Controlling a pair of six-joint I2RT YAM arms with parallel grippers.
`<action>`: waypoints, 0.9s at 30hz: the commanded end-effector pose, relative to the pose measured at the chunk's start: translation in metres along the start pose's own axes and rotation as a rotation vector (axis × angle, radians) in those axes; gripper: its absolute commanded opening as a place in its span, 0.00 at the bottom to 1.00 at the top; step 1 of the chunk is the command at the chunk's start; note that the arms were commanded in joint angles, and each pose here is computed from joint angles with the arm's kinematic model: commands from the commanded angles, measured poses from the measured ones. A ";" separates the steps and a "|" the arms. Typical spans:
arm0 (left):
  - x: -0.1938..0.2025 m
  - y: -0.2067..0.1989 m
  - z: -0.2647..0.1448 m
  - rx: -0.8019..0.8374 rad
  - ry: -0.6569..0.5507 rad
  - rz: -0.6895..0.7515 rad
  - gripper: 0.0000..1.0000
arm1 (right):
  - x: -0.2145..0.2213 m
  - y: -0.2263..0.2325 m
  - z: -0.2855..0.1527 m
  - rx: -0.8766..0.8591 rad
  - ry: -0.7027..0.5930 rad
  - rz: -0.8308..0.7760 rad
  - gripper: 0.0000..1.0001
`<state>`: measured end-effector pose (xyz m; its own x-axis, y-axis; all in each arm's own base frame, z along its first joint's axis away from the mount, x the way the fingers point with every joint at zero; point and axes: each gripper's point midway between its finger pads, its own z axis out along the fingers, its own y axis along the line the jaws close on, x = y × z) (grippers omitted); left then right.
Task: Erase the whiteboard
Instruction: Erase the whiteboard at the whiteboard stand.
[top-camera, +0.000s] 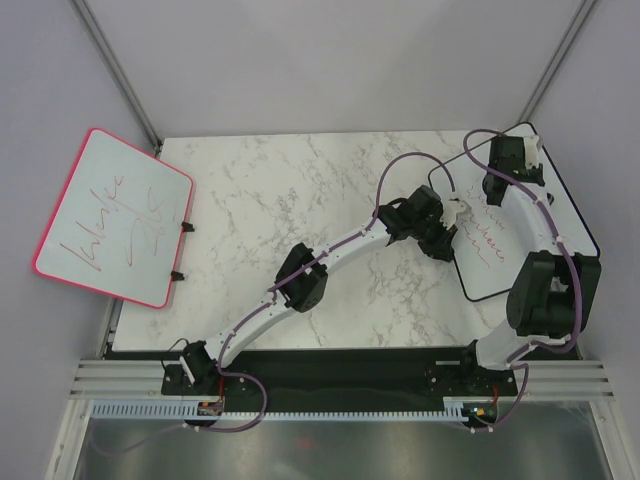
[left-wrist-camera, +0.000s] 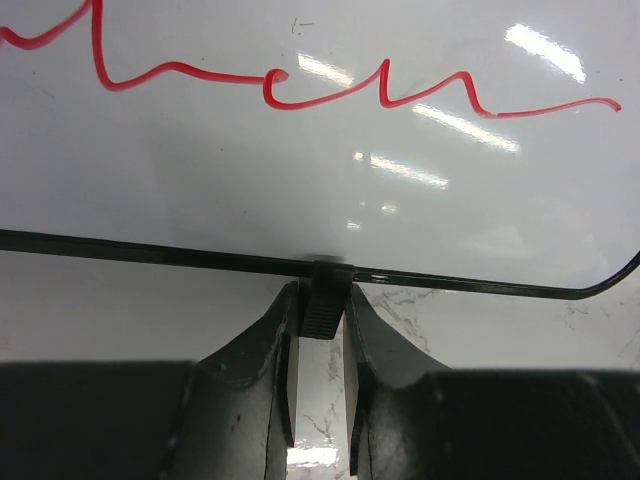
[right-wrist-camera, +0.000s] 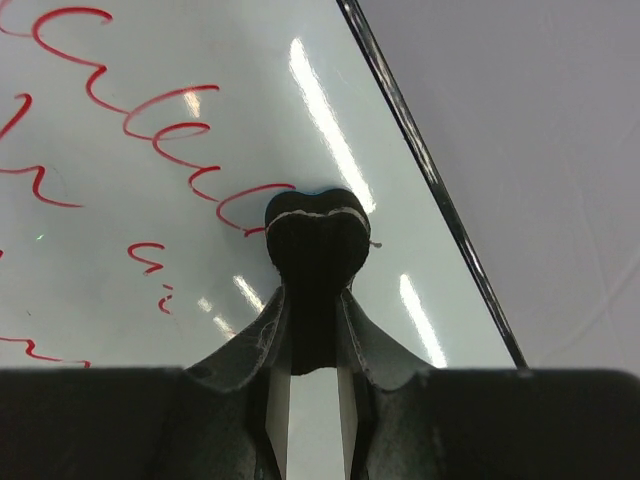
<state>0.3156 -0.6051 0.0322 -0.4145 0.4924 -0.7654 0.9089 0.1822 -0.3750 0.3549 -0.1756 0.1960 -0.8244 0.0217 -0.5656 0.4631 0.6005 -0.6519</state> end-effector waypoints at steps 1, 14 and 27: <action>0.007 0.019 -0.003 -0.043 0.010 -0.079 0.02 | 0.014 0.001 -0.012 -0.007 0.006 0.024 0.00; 0.008 0.021 -0.004 -0.049 0.011 -0.081 0.02 | 0.104 0.113 -0.054 -0.313 0.072 0.012 0.00; 0.008 0.020 -0.003 -0.048 0.010 -0.083 0.02 | 0.091 0.089 -0.060 -0.196 0.042 0.443 0.00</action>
<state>0.3196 -0.6015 0.0323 -0.4385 0.4862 -0.7559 0.8974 0.1903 -0.3981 0.3131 -0.0612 0.1080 -0.6984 0.2137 -0.6831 0.5702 0.7429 -0.3507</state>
